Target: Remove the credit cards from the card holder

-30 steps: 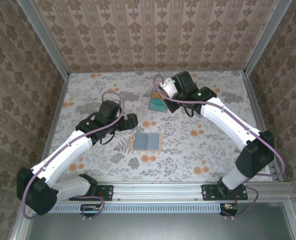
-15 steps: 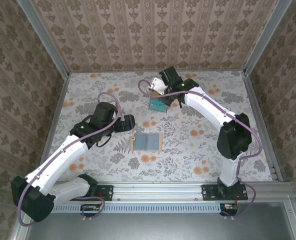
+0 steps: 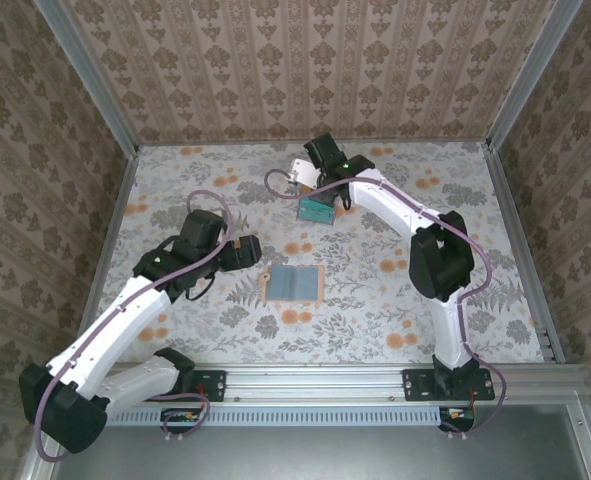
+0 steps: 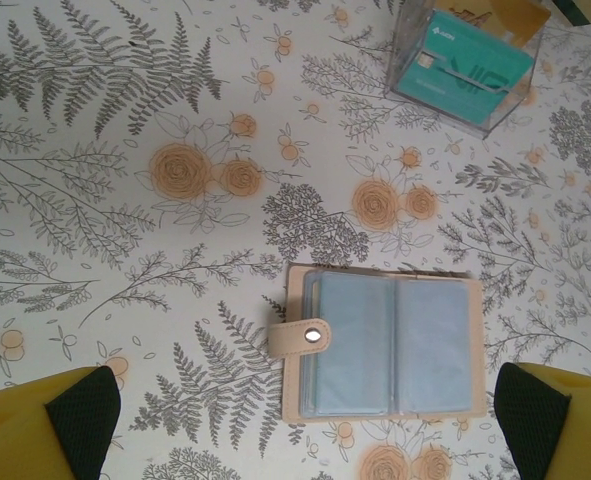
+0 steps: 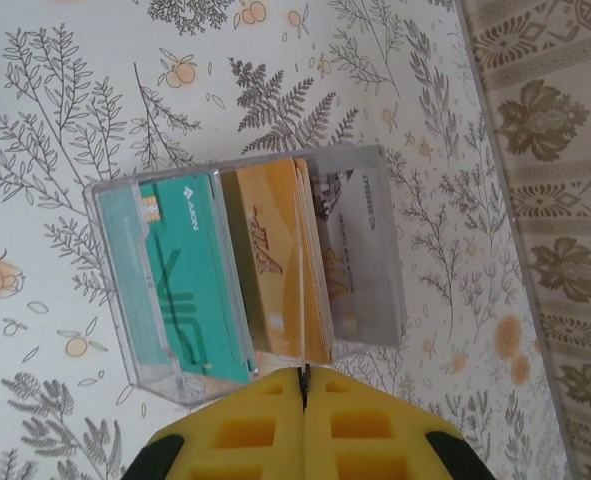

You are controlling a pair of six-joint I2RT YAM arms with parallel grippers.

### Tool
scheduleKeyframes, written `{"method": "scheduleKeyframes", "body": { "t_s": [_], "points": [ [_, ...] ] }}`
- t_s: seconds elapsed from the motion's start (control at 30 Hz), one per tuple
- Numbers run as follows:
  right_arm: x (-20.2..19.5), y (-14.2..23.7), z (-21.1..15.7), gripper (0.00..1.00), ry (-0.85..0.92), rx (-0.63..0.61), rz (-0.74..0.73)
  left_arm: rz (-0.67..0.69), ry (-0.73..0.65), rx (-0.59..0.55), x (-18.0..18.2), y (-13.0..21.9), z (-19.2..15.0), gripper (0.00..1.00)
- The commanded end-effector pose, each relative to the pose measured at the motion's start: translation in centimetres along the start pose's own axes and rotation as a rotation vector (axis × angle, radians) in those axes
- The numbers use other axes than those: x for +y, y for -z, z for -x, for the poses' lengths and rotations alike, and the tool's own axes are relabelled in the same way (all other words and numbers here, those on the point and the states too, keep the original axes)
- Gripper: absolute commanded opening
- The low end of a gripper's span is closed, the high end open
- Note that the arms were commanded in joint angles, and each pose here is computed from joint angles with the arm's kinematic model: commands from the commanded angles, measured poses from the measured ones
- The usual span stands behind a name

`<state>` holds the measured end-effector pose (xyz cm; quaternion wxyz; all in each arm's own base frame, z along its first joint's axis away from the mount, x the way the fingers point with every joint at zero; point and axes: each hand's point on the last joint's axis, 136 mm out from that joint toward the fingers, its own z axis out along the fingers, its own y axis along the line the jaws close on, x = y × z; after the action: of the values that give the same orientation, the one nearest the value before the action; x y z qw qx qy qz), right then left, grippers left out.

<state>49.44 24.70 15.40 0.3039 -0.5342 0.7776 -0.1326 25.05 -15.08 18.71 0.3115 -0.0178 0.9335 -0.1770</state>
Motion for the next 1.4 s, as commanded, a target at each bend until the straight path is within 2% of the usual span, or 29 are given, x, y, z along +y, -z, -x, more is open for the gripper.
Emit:
{"method": "scheduleKeyframes", "body": {
  "t_s": [0.0, 0.47, 0.53, 0.63, 0.67, 0.93, 1.17, 1.37],
  "points": [
    [-0.3, -1.2, 0.1, 0.00, 0.025, 0.016, -0.012, 0.010, -0.003, 0.014, 0.5, 0.1, -0.3, 1.00],
    [0.4, -4.8, -0.9, 0.00, 0.009, 0.047, 0.015, 0.031, 0.015, 0.010, 1.4, 0.4, 0.1, 1.00],
    [0.4, -5.1, -1.0, 0.09, 0.003, 0.052, 0.014, 0.034, 0.017, 0.010, 1.5, 0.5, 0.1, 1.00],
    [0.0, -5.2, -1.0, 0.14, -0.013, 0.055, 0.001, 0.034, 0.018, 0.004, 1.5, 0.5, 0.2, 1.00],
    [-0.2, -5.4, -1.1, 0.19, -0.015, 0.061, -0.009, 0.034, 0.019, 0.005, 1.6, 0.6, 0.2, 1.00],
    [-2.9, -5.9, -1.7, 0.21, -0.074, 0.086, -0.130, 0.034, 0.023, 0.007, 1.8, 0.5, 0.1, 1.00],
    [-5.3, -4.3, -1.7, 0.21, -0.168, 0.061, -0.190, 0.018, 0.026, 0.009, 1.6, 0.3, 0.1, 1.00],
    [-5.4, -0.6, -0.5, 0.20, -0.312, -0.020, -0.150, -0.011, 0.030, 0.008, 1.1, -0.1, 0.1, 1.00]
  ]
}}
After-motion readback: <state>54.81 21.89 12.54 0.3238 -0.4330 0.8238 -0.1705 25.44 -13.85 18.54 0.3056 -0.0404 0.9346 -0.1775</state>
